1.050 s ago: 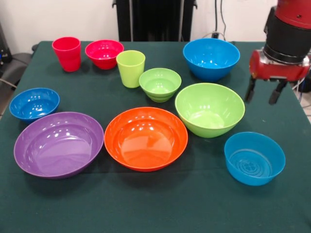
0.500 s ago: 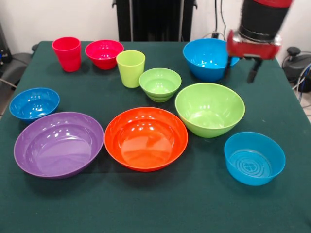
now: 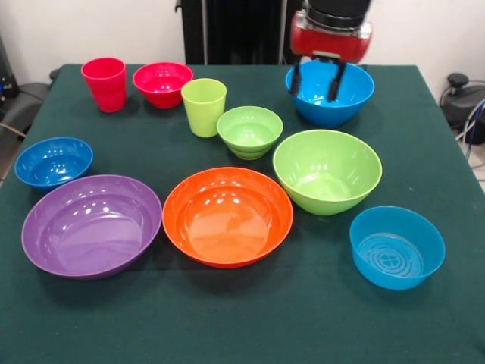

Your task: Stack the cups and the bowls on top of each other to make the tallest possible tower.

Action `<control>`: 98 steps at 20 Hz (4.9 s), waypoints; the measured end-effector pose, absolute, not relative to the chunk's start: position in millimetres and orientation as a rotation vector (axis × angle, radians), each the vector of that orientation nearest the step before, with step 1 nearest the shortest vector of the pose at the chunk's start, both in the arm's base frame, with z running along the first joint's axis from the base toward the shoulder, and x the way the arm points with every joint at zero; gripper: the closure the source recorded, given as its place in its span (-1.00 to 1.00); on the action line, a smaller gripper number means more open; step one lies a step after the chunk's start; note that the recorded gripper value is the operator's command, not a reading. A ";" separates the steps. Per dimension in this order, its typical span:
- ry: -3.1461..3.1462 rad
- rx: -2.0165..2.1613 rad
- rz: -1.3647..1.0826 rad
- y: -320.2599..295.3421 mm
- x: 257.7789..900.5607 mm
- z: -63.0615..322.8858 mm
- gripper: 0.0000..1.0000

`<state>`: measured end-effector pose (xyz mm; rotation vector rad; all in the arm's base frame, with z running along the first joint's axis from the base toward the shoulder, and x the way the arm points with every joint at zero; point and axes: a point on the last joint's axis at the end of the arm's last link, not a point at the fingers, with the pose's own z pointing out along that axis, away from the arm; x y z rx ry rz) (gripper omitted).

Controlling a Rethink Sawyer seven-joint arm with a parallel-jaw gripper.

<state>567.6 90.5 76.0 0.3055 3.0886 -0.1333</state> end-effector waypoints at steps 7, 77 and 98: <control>3.076 0.357 -0.172 66.4 585.5 89.1 -1.00; 3.037 0.506 -0.038 2.0 524.6 32.6 -1.00; 3.032 0.459 -0.070 -1.9 521.0 47.0 -1.00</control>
